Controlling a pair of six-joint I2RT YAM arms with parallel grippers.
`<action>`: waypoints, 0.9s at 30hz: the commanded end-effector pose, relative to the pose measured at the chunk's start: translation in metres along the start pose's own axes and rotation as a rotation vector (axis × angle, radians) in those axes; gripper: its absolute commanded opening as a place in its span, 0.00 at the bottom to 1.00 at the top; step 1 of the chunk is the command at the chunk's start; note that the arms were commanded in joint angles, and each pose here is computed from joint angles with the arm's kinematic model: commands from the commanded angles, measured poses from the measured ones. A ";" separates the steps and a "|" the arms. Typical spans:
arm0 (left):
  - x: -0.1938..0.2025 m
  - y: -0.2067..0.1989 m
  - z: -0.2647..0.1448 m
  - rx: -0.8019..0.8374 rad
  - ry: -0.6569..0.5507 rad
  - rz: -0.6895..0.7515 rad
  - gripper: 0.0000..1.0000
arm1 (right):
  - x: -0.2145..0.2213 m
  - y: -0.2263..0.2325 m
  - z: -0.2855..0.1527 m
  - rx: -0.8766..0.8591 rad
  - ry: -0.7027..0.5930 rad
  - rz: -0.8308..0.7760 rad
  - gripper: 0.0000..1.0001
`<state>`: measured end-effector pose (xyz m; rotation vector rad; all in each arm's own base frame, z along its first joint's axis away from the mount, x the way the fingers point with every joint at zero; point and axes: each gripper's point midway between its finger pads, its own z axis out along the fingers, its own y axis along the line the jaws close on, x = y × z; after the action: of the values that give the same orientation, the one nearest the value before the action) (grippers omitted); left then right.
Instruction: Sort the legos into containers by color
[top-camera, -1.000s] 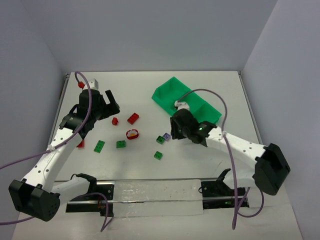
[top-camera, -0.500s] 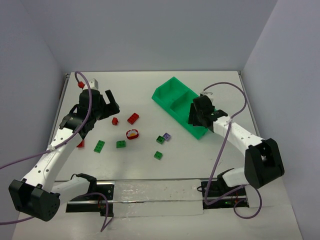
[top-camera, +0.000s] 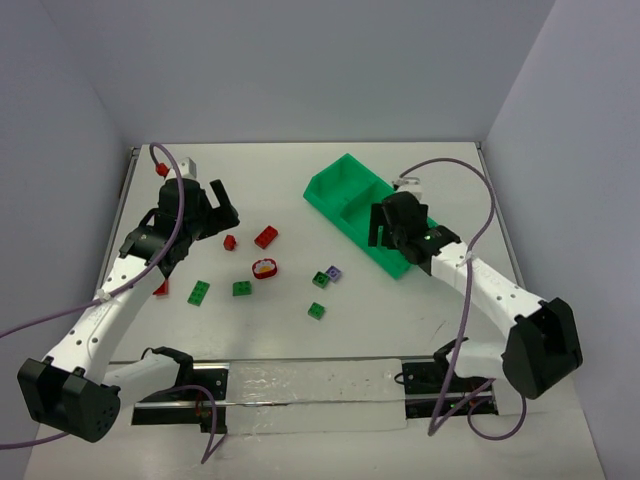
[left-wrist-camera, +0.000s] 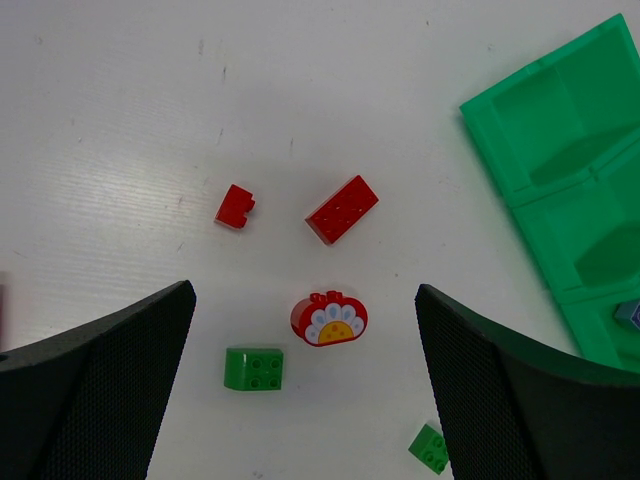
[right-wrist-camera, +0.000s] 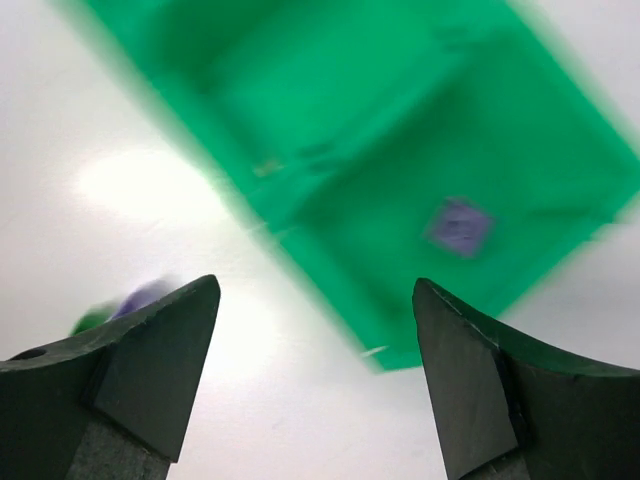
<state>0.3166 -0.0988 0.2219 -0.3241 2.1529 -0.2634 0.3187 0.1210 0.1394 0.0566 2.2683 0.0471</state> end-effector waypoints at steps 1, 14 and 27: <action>-0.005 -0.005 0.002 0.003 -0.016 -0.002 0.99 | 0.013 0.080 -0.028 -0.230 -0.019 -0.222 0.84; -0.005 -0.006 0.002 -0.018 -0.008 0.013 0.99 | 0.104 0.130 0.013 -0.384 0.229 -0.423 0.75; -0.005 -0.003 0.003 -0.031 -0.017 0.015 0.99 | 0.111 0.138 0.040 -0.342 0.261 -0.455 0.63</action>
<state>0.3179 -0.1005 0.2103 -0.3194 2.1841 -0.2161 0.2644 0.2504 0.0260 -0.6860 2.5086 0.1901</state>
